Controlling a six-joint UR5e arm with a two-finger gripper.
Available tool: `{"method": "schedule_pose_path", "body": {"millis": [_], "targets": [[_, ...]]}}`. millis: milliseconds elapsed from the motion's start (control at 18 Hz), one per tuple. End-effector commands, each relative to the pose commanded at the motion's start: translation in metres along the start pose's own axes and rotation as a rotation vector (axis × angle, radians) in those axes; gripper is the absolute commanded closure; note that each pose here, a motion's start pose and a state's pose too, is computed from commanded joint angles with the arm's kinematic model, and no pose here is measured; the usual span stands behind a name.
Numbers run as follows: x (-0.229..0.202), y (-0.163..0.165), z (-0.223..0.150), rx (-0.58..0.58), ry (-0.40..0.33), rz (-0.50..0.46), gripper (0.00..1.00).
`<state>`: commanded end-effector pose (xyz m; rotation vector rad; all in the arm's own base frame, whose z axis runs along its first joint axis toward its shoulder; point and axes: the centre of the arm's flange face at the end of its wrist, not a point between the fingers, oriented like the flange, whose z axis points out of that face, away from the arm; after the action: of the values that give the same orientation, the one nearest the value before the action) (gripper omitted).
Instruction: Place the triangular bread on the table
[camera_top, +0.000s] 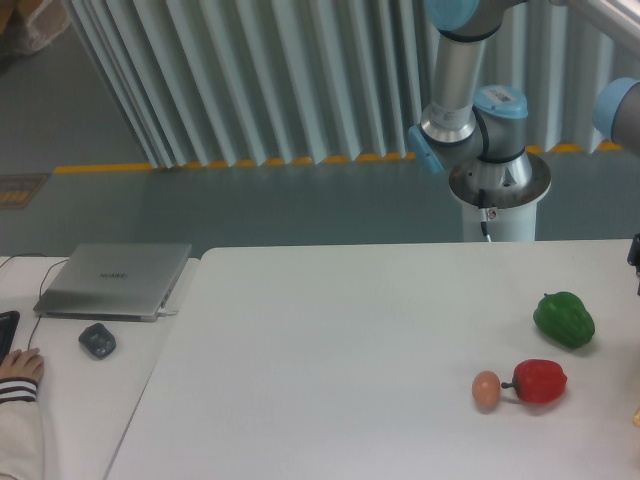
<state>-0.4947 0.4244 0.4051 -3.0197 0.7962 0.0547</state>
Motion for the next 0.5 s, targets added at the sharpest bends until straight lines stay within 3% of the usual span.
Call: {"method": "schedule_pose_path", "body": {"millis": [500], "targets": [[-0.0003,0.0030,-0.0053,0.058,-0.010,-0.018,0.00]]}}
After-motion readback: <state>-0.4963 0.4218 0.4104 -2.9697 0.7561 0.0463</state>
